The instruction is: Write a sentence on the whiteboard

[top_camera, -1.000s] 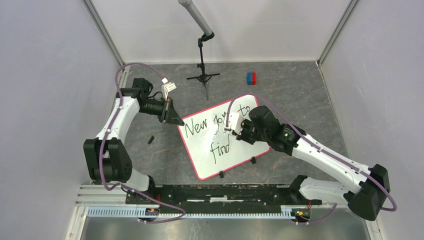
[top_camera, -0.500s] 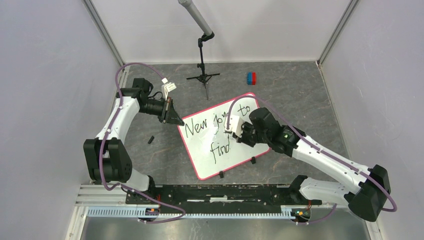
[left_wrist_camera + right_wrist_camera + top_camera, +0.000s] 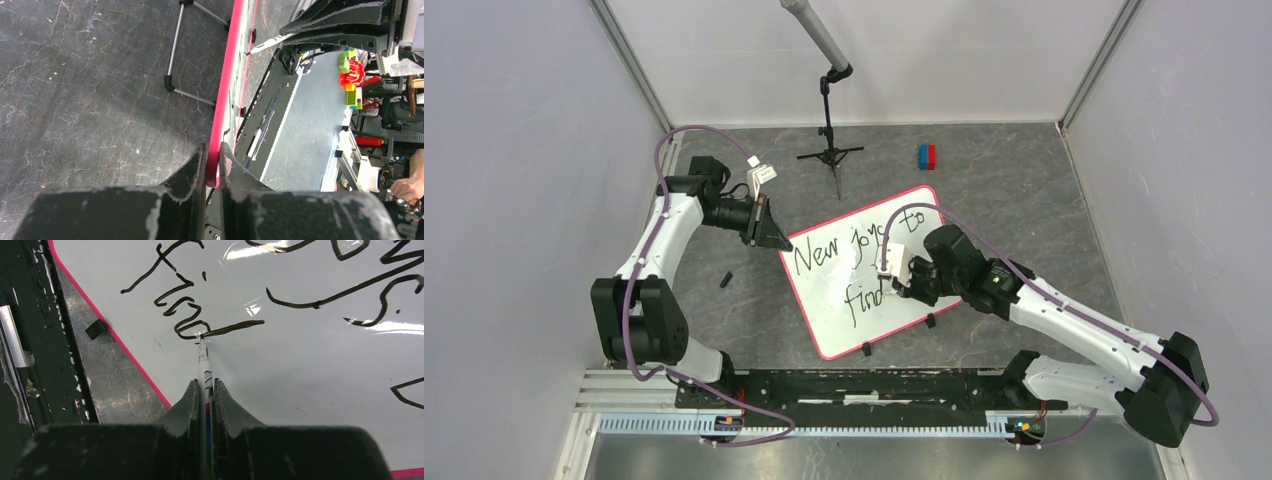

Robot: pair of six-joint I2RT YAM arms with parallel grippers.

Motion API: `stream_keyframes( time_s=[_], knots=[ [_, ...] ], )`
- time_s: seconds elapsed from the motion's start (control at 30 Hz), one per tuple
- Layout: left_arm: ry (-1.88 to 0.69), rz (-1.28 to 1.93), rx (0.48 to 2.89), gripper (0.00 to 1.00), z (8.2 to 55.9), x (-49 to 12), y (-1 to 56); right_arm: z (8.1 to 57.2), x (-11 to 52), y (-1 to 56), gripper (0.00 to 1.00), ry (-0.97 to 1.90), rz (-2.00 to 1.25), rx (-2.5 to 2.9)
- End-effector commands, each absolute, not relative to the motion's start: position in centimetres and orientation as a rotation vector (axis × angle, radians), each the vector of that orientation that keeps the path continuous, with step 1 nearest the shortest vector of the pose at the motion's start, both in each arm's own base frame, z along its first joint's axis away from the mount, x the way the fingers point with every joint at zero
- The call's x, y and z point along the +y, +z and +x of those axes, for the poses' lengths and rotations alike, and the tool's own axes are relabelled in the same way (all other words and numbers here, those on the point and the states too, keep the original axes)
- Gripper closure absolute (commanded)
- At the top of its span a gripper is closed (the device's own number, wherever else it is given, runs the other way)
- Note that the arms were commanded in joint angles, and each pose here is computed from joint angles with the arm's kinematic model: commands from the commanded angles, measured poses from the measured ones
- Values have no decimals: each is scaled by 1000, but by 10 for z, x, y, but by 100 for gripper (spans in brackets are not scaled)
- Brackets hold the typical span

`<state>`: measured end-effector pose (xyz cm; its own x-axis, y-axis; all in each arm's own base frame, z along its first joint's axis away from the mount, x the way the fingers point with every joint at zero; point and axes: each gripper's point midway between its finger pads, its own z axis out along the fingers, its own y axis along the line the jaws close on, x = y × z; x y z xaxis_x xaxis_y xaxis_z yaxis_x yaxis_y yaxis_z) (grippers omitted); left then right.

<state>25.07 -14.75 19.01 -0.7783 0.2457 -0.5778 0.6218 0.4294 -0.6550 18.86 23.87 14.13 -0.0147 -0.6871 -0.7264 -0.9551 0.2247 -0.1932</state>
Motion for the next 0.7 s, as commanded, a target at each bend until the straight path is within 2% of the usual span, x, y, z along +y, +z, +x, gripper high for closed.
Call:
stream_keyframes(
  time_s=[0.0,0.67],
  knots=[
    [-1220,775,2305,98,257,-144,184,187,230,127,100,431,-1551,1799],
    [-1219,775,2305,98,257,-144,184,184,218,123,100,378,-1603,1814]
  ],
)
